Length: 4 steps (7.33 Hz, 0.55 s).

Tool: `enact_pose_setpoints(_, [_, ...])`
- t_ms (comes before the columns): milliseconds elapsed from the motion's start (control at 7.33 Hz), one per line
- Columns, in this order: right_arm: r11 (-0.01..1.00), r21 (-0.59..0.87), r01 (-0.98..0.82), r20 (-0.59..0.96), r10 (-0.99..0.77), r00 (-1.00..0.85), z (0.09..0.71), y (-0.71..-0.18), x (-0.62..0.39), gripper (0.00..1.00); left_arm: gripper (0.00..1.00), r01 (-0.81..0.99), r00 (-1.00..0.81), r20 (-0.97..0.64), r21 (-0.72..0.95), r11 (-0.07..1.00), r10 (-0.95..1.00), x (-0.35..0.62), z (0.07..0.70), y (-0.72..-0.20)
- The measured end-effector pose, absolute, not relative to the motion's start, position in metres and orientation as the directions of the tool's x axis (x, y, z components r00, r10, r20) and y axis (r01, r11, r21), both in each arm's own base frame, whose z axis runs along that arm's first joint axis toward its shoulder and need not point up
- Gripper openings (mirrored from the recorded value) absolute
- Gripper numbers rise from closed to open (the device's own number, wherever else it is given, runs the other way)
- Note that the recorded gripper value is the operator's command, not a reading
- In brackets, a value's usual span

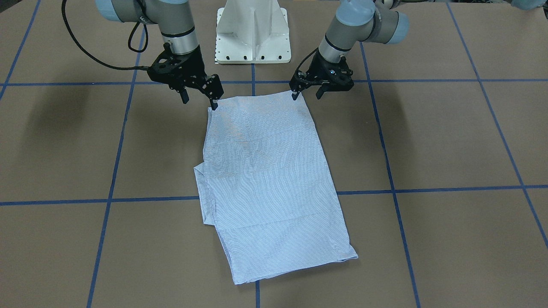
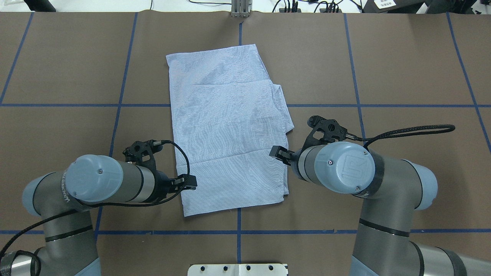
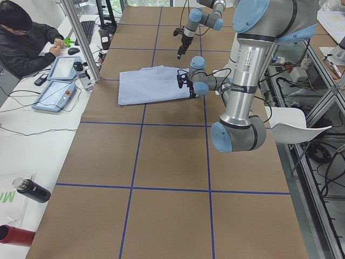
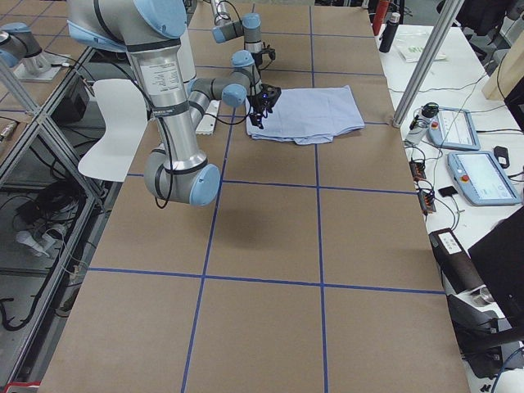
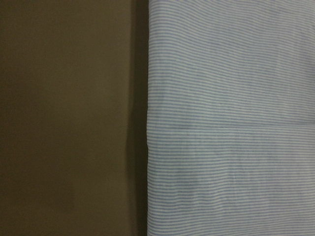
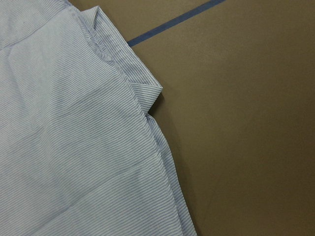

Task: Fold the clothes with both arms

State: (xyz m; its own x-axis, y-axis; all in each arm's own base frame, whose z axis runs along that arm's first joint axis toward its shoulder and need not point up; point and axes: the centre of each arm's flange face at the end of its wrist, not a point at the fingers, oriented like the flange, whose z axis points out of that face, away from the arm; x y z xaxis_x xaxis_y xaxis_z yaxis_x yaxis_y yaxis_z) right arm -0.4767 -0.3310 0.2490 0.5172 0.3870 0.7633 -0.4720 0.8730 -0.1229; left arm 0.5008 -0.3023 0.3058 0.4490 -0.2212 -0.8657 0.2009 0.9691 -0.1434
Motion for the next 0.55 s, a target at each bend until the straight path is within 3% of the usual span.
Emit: enact_pose_setpoints(545, [0.873, -0.123, -0.473, 0.762, 0.388, 0.518, 0.250, -0.331, -0.476, 1.00, 0.82, 0.167, 0.461, -0.861, -0.155, 0.974, -0.216, 0.520, 0.309, -0.280])
